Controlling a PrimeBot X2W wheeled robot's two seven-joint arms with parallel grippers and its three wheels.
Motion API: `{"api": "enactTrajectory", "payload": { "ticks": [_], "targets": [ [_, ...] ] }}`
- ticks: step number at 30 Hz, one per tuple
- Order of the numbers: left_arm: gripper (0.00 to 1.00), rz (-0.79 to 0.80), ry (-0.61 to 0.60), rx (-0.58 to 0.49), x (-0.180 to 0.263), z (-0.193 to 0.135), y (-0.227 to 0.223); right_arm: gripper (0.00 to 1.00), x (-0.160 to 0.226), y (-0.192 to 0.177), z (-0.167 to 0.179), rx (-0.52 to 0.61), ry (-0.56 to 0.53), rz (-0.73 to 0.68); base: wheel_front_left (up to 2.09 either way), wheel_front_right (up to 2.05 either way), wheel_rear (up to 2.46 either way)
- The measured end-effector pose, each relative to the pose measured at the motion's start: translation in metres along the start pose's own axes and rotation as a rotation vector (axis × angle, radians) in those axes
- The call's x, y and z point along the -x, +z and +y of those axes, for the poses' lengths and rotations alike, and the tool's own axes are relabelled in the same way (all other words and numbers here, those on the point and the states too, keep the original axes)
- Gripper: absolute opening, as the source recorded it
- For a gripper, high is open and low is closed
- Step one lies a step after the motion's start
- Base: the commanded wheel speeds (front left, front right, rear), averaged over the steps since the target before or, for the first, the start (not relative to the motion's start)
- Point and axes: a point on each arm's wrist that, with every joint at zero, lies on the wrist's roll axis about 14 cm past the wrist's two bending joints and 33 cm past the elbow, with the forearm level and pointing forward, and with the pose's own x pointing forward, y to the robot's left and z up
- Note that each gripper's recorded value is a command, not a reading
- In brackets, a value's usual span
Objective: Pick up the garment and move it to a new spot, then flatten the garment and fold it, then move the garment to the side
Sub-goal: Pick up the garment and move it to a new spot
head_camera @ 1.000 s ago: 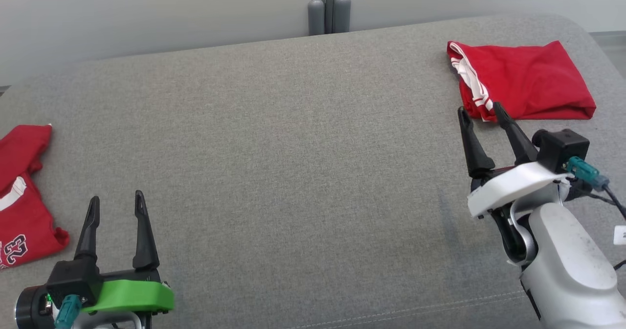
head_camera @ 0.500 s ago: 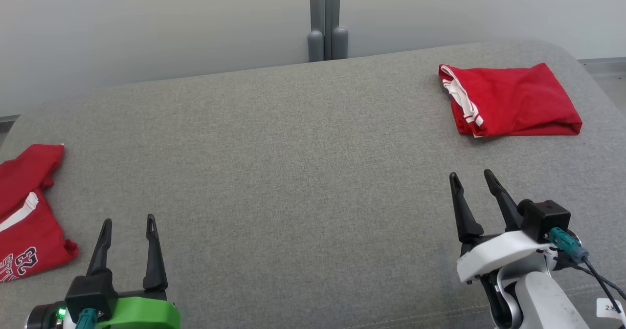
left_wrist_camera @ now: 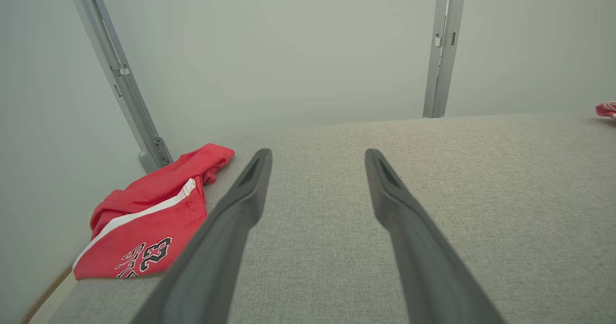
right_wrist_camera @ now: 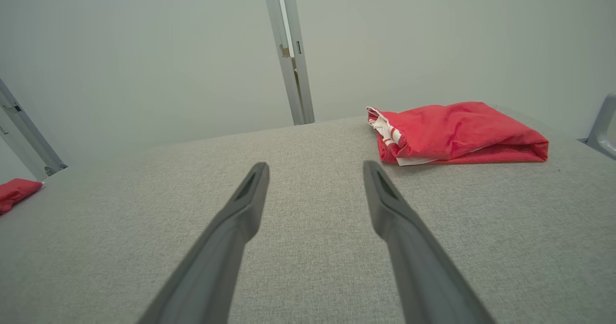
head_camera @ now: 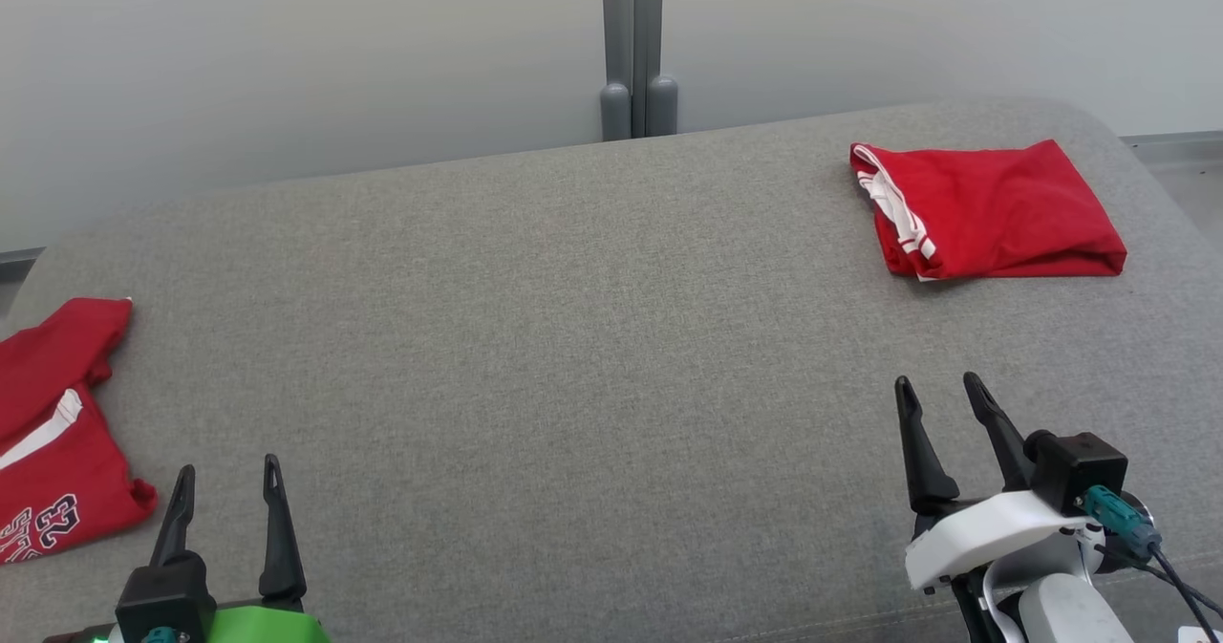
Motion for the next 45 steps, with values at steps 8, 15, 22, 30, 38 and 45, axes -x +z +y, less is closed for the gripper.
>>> {"api": "enactTrajectory", "payload": {
  "ticks": [8, 15, 22, 30, 38, 45],
  "targets": [
    [1.0, -0.005, 0.001, 0.005, 0.0, 0.0, 0.002, 1.0, 0.001, 0.002, -0.002, 0.005, -0.005, 0.003, 0.0, 0.0, 0.0],
    [1.0, -0.003, 0.002, 0.011, 0.0, 0.0, 0.001, 1.0, 0.001, 0.002, 0.0, 0.003, -0.002, 0.003, 0.0, 0.0, 0.0],
    [1.0, 0.0, 0.019, 0.011, 0.004, 0.005, 0.0, 1.0, -0.003, -0.002, 0.005, -0.001, 0.015, 0.015, 0.0, 0.0, 0.0],
    [1.0, 0.003, 0.073, 0.004, 0.014, 0.024, 0.0, 1.0, -0.008, -0.011, 0.021, -0.014, 0.06, 0.04, 0.0, 0.0, 0.0],
    [1.0, 0.001, 0.159, -0.011, 0.033, 0.053, 0.002, 1.0, -0.019, -0.021, 0.051, -0.028, 0.147, 0.065, 0.0, 0.0, 0.0],
    [1.0, 0.005, 0.246, -0.01, 0.055, 0.078, 0.001, 1.0, -0.027, -0.029, 0.082, -0.032, 0.235, 0.089, 0.0, 0.0, 0.0]
  ]
}}
